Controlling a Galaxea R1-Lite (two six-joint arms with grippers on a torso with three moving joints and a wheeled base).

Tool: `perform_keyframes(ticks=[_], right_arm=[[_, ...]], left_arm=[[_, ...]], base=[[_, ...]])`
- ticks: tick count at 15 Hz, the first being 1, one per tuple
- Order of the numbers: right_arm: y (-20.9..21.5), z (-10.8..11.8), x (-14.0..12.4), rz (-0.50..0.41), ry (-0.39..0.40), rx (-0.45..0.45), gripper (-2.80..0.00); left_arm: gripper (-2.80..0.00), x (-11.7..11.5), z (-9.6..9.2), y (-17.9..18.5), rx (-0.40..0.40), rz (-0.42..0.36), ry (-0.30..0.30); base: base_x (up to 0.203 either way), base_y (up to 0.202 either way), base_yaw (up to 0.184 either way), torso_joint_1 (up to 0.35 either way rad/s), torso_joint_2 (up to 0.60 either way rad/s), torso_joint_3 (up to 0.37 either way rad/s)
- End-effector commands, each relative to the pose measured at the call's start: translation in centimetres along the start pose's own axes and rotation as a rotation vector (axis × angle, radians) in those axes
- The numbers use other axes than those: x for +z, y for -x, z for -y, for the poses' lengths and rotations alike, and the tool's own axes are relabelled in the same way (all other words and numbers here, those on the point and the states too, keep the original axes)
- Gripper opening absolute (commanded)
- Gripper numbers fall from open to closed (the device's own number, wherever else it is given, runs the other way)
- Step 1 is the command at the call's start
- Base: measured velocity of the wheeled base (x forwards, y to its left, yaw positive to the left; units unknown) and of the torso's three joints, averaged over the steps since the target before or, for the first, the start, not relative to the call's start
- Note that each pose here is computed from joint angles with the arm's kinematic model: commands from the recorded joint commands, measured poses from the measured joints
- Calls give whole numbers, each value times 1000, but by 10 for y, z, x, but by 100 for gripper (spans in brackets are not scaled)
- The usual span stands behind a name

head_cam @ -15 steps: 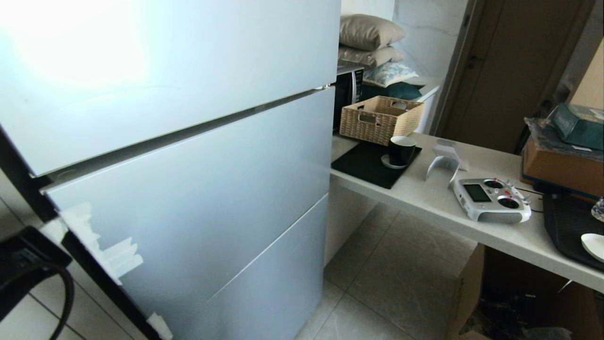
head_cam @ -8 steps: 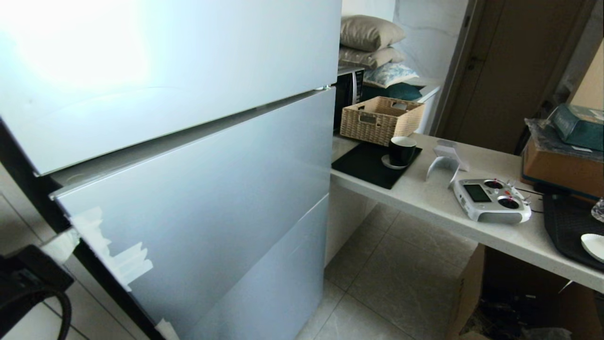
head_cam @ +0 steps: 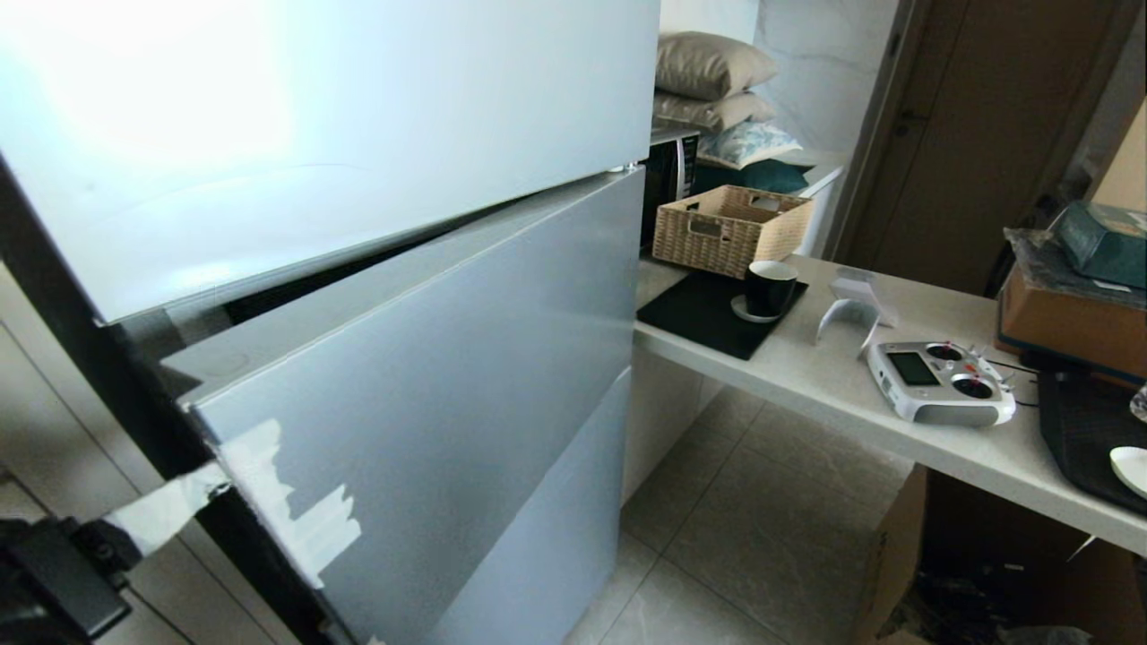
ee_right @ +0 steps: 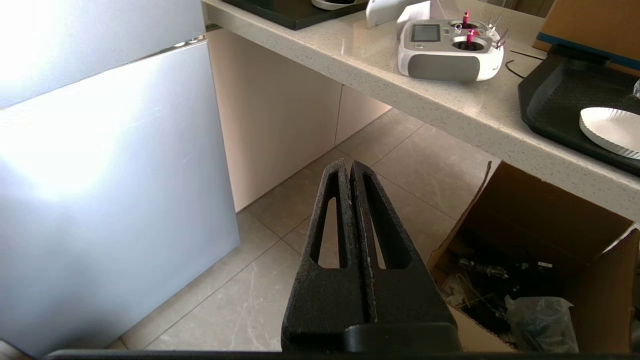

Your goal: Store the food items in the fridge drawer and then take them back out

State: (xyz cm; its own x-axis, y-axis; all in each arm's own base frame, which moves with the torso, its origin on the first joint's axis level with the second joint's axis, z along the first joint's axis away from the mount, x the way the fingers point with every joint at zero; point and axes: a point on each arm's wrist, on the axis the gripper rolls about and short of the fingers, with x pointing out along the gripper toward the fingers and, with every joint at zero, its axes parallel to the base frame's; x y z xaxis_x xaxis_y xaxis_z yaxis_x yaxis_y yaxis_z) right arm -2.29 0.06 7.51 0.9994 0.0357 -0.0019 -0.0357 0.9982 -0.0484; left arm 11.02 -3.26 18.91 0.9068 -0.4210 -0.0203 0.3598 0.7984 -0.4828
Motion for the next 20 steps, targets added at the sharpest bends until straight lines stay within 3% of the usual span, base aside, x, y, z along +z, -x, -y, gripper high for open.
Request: perform_keyframes(ticks=[1, 4, 9, 13, 15, 18, 20], right_arm=[[0, 0, 0, -1, 1, 1, -280], [0, 0, 0, -1, 1, 1, -280], [0, 0, 0, -1, 1, 1, -280], [0, 0, 0, -1, 1, 1, -280], [0, 0, 0, -1, 1, 1, -280], [0, 0, 0, -1, 1, 1, -280], [0, 0, 0, -1, 1, 1, -280]], left_arm=[[-280, -1, 1, 0, -52, -22, 35], [-280, -9, 1, 15, -116, -48, 39], [-280, -23, 9, 63, -325, -114, 20], [-280, -37, 12, 103, -434, -124, 1], [-280, -36, 12, 108, -370, -96, 12], [-280, -23, 13, 110, -168, 67, -13], [-280, -32, 4, 113, 37, 122, -206]], base=[[0, 0, 0, 0, 0, 0], [0, 0, 0, 0, 0, 0], [0, 0, 0, 0, 0, 0], [0, 0, 0, 0, 0, 0], [0, 0, 0, 0, 0, 0], [0, 0, 0, 0, 0, 0], [0, 0, 0, 0, 0, 0]])
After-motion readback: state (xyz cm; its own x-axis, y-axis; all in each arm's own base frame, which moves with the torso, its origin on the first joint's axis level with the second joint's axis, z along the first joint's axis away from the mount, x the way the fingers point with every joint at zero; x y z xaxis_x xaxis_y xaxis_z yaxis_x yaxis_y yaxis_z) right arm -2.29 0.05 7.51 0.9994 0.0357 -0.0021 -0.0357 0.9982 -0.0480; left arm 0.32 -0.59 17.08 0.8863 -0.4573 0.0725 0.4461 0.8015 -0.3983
